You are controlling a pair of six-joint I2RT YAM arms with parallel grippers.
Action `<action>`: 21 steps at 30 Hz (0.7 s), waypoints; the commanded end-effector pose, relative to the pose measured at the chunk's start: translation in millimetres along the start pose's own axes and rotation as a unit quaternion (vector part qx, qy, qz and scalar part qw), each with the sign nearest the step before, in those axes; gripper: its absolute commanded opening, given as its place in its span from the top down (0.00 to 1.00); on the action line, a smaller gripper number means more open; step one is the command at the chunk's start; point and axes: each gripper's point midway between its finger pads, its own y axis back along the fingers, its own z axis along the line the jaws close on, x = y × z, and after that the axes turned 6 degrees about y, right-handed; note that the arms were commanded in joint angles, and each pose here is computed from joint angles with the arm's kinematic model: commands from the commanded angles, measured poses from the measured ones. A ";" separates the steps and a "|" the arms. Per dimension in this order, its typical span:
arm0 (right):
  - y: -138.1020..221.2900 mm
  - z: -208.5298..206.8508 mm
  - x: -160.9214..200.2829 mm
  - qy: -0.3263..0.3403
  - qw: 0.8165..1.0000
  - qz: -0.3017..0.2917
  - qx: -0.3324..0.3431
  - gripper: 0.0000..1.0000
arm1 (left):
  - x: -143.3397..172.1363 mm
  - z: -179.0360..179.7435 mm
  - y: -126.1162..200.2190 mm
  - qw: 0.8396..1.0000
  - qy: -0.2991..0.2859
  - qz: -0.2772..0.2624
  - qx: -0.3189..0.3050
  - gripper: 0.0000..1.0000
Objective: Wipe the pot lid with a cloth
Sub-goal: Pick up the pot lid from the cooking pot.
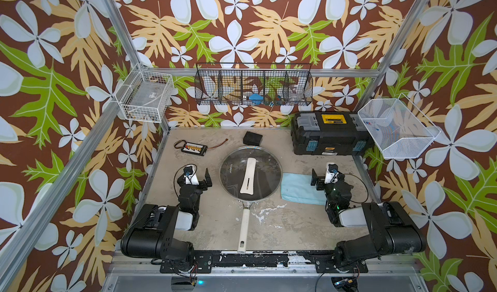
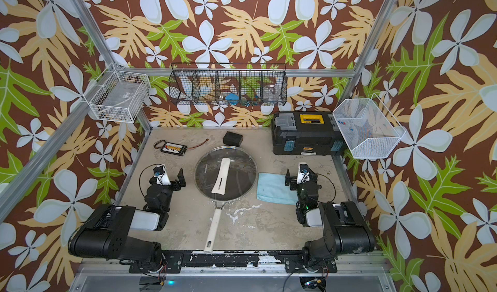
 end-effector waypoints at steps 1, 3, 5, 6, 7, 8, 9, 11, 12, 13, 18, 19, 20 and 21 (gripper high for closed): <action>0.1 -2.9 -2.0 -0.004 1.000 -0.002 0.008 0.00 | -8.7 2.7 0.2 1.000 0.002 -0.017 -0.010 0.00; -5.3 -11.0 -3.4 -0.012 0.999 0.014 0.029 0.00 | -13.3 11.7 -4.8 0.999 0.014 -0.009 -0.044 0.00; -11.2 -13.0 -8.3 -0.013 0.999 0.029 0.032 0.00 | -16.2 14.8 -18.8 0.997 0.012 0.025 -0.067 0.00; -13.4 -12.0 -11.3 -0.011 0.999 0.032 0.027 0.00 | -18.9 11.4 -25.3 0.997 0.008 0.037 -0.064 0.00; -13.9 -11.1 -14.0 -0.008 0.999 0.033 0.024 0.00 | -20.7 8.3 -30.0 0.997 0.003 0.046 -0.061 0.00; -13.3 -11.1 -16.6 -0.007 0.999 0.032 0.023 0.00 | -23.2 6.7 -32.6 0.997 0.001 0.047 -0.059 0.00; -12.4 -12.2 -20.8 -0.008 0.999 0.030 0.024 0.00 | -25.7 6.5 -34.2 0.997 0.001 0.049 -0.062 0.00; -10.4 -14.8 -30.0 -0.007 0.999 0.026 0.028 0.00 | -31.9 7.7 -35.7 0.996 0.001 0.052 -0.071 0.00; -9.9 -16.9 -35.8 -0.007 0.999 0.026 0.031 0.00 | -36.5 7.1 -37.6 0.996 -0.001 0.055 -0.073 0.00; -9.7 -19.1 -41.5 -0.008 0.999 0.026 0.035 0.00 | -39.7 6.2 -38.7 0.995 -0.003 0.061 -0.075 0.00; -3.3 -25.2 -73.9 -0.015 0.998 0.033 0.047 0.00 | -66.2 -0.7 -41.2 0.994 0.015 0.081 -0.079 0.00; -2.5 -24.7 -78.1 -0.015 0.998 0.040 0.047 0.00 | -70.4 -3.7 -41.2 0.993 0.020 0.085 -0.074 0.00; -1.9 -24.5 -81.8 -0.015 0.997 0.053 0.048 0.00 | -74.8 -7.8 -40.6 0.993 0.025 0.091 -0.067 0.00; -1.6 -23.7 -86.1 -0.015 0.996 0.065 0.051 0.00 | -79.6 -12.7 -39.5 0.993 0.031 0.097 -0.061 0.00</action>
